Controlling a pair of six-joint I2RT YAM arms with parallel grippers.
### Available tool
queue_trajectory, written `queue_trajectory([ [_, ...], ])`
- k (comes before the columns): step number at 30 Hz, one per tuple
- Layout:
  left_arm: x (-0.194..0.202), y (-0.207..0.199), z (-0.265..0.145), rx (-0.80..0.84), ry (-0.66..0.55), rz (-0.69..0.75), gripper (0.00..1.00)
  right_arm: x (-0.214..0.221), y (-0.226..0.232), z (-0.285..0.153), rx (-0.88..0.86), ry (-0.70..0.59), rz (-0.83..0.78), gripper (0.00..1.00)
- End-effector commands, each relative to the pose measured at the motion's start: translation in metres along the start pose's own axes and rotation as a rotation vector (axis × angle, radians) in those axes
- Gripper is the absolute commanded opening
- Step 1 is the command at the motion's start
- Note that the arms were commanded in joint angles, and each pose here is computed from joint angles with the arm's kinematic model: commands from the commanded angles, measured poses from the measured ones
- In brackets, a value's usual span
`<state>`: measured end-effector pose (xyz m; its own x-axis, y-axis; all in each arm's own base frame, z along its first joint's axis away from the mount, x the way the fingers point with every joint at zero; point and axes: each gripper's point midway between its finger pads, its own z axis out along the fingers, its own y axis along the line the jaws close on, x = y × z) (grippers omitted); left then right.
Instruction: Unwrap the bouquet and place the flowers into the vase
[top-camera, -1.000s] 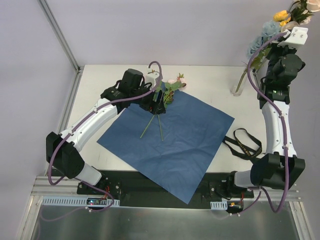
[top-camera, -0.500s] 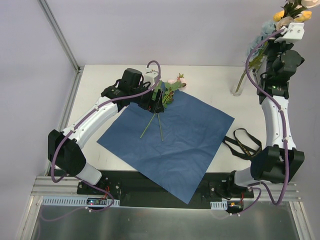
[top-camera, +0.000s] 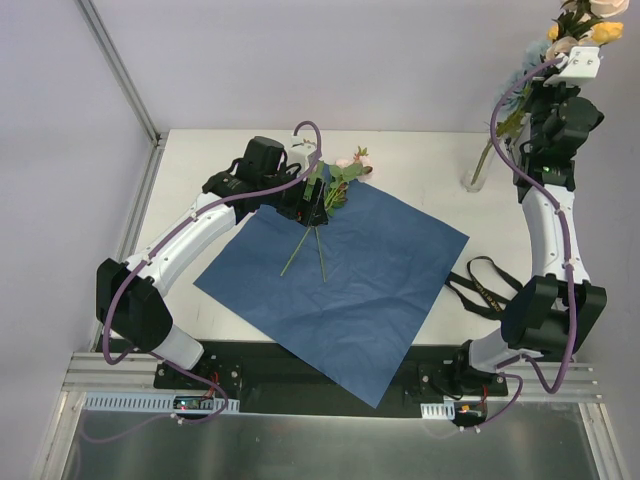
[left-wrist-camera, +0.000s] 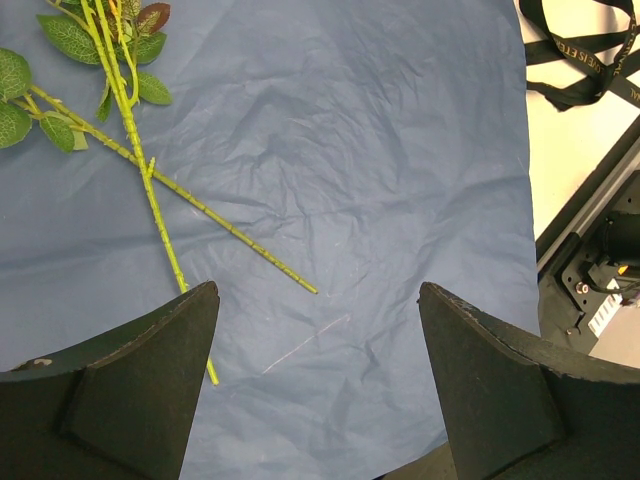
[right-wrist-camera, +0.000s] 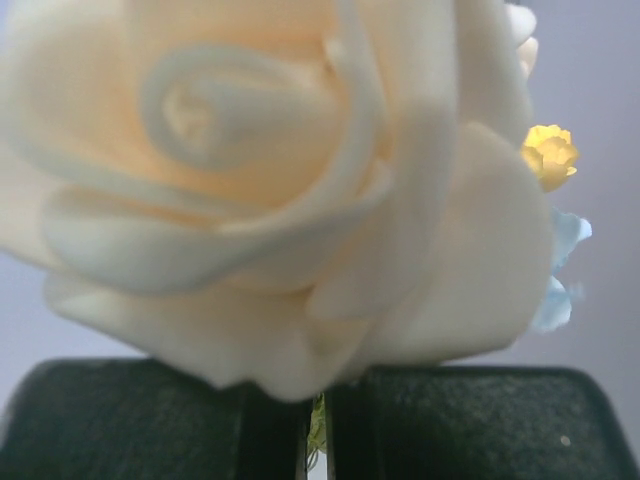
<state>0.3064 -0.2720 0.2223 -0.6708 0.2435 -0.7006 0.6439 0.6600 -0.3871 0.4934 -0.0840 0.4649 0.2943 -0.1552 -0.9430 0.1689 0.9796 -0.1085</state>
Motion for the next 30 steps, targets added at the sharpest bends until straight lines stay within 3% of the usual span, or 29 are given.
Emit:
queue_trajectory([
  [1,-0.002,-0.001,0.0,0.019,-0.003,0.011,0.8,-0.034,-0.001,0.008,-0.027,-0.095,-0.006,0.0],
  [30,-0.001,-0.003,0.001,0.031,0.0,0.009,0.81,0.023,0.014,0.016,-0.221,0.111,-0.04,0.0],
])
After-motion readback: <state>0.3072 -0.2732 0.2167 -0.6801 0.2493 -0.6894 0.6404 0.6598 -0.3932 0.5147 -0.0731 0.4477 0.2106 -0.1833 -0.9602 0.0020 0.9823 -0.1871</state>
